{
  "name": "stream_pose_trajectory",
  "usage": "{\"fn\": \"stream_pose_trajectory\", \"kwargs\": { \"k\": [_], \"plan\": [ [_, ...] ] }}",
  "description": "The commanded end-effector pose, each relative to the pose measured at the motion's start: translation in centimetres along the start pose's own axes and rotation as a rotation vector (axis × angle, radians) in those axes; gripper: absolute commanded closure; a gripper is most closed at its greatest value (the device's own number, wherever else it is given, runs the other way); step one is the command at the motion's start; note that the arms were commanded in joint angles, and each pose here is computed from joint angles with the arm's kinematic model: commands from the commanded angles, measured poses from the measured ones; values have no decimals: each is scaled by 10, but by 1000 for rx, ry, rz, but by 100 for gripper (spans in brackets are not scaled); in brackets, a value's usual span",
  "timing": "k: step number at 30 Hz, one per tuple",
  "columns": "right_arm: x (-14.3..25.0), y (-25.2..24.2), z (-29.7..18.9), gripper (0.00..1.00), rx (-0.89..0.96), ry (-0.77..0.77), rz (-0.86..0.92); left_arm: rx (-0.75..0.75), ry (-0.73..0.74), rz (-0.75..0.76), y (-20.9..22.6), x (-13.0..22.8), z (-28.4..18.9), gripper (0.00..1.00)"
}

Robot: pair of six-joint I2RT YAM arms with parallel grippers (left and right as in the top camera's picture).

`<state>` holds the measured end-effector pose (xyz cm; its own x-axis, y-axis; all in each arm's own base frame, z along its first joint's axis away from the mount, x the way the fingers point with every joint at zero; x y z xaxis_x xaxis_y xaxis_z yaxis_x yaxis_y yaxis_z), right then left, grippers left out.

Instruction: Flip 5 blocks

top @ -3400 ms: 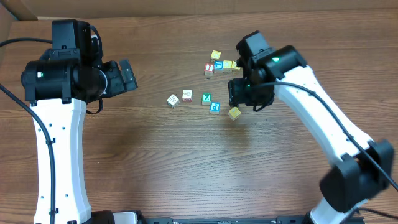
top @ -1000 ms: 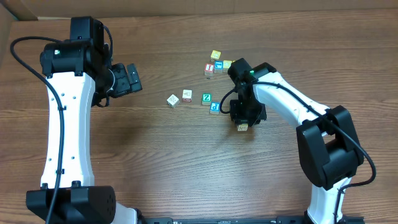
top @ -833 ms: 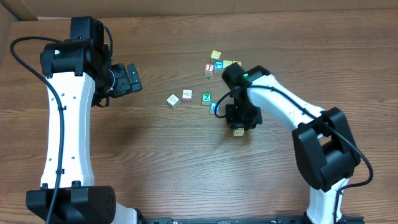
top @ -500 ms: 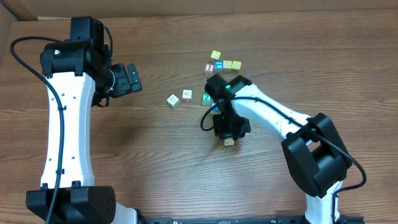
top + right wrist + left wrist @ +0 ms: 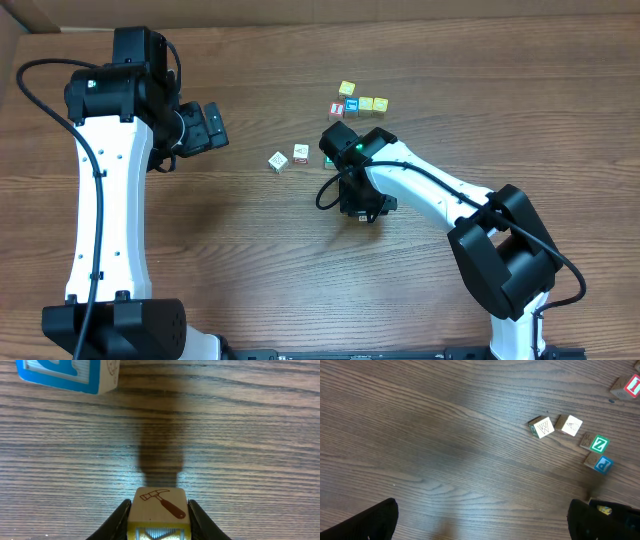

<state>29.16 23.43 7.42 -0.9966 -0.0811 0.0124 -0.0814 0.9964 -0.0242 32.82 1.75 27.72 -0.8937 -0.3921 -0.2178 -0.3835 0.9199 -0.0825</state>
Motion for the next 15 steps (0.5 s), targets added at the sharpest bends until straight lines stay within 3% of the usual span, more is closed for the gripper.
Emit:
{"fn": "stream_pose_trajectory", "kwargs": {
  "k": [1,10,15],
  "plan": [
    [-1,-5,-3,82,13,-23,17,-2,-4,-17,1,-2,-1,0],
    [0,-11,9,81,33,-36,22,17,2,-17,-2,-1,-1,0],
    [0,-10,9,75,26,-37,2,16,2,-17,-1,-1,-1,0]
  ]
}}
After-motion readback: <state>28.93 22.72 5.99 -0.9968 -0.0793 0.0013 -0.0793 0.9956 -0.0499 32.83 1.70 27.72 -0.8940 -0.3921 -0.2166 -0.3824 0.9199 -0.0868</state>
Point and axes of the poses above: each gripper's point midway between its finger pads, its own z axis out along the fingers, its own y axis along the line the jaws close on, x = y × z, the point moved 5 cm from there along -z, back along the fingers, and after that the axes turned 3 degrees about -z, right-handed, at the moved point
